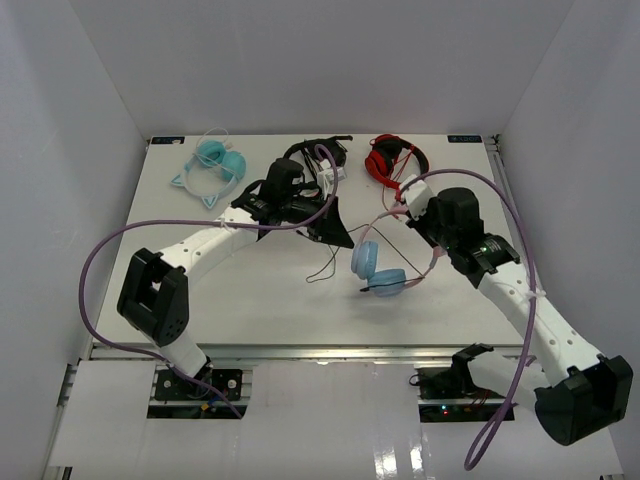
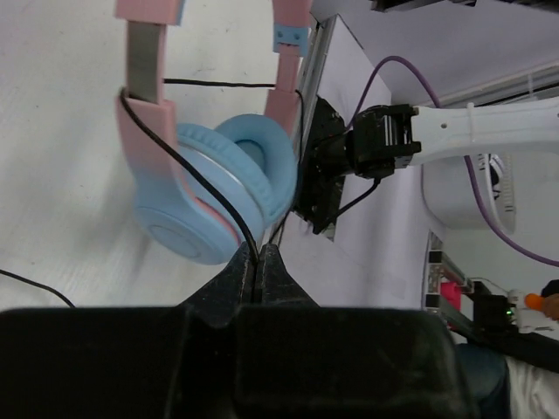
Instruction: Wrap the headphones
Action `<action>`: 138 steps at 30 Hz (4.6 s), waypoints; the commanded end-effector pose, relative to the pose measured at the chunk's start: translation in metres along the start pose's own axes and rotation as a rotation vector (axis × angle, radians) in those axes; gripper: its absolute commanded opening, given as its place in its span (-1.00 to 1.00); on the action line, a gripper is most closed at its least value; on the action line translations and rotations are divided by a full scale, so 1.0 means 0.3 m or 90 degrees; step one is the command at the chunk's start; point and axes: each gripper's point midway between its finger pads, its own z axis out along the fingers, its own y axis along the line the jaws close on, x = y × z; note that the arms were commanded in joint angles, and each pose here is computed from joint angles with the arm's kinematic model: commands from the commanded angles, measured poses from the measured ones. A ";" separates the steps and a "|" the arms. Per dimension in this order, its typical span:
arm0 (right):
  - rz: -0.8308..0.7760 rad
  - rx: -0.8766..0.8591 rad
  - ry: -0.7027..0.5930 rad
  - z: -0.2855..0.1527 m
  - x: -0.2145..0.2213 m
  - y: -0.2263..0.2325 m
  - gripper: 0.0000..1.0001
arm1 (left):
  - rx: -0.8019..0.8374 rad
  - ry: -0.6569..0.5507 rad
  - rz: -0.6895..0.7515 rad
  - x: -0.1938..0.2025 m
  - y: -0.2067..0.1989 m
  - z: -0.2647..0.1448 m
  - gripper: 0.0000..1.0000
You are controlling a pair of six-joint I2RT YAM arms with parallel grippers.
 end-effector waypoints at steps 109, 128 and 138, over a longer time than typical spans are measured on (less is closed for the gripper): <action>0.179 0.135 -0.053 0.143 -0.241 -0.049 -0.85 | 0.051 -0.293 -0.204 -0.274 -0.124 -0.039 -1.00; 0.455 -0.015 0.057 0.389 -0.028 0.127 -0.85 | -0.206 -0.290 -0.309 -0.215 0.342 0.109 -0.97; 0.506 -0.101 0.130 0.534 0.043 0.230 -0.85 | -0.277 -0.255 -0.294 -0.202 0.487 0.120 -0.13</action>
